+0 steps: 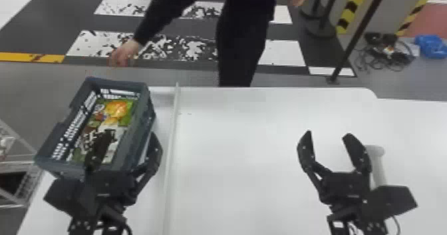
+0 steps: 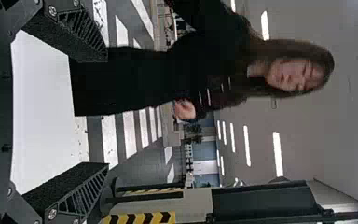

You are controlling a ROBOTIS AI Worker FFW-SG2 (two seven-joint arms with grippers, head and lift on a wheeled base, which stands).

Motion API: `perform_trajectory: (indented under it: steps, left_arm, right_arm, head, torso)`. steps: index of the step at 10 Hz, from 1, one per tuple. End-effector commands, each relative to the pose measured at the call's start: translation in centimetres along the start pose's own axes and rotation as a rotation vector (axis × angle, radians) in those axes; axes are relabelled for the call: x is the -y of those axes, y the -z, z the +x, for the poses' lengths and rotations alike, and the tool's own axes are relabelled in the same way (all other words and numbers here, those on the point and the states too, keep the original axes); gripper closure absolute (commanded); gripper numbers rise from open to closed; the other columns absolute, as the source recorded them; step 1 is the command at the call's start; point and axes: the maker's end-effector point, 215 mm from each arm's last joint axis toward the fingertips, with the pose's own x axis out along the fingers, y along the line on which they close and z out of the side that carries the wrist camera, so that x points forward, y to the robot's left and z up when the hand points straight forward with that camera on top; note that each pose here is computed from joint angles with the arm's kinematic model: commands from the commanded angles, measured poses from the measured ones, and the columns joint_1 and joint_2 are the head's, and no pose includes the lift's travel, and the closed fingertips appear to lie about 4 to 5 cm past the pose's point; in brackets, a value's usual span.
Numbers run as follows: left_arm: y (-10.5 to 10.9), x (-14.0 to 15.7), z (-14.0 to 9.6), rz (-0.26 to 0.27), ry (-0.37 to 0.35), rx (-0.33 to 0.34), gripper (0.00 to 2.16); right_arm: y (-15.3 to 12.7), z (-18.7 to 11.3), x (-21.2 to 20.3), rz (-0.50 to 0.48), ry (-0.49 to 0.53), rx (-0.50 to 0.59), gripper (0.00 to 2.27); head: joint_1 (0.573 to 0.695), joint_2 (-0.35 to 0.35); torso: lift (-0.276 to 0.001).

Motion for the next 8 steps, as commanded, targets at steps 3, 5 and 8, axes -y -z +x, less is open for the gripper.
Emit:
perform_trajectory:
  steps: [3,5,8]
  left_arm:
    - [0.6,-1.0,0.2,0.011,-0.019,-0.049,0.07]
    - [0.9,-2.3,0.9,0.027,-0.038,-0.105,0.07]
    - [0.0,-4.2,2.6,0.036,-0.060,-0.164,0.07]
  right_arm:
    - [0.0,0.0,0.1,-0.001,0.002,0.001,0.12]
    - [-0.1,0.0,0.3,0.002,0.005,0.002,0.12]
    - [-0.1,0.0,0.4,0.001,0.005,0.004,0.12]
  head:
    - [0.695,-0.036]
    - [0.695,-0.025]
    - [0.695,-0.003]
  torso:
    - [-0.029]
    - [-0.029]
    - [-0.029]
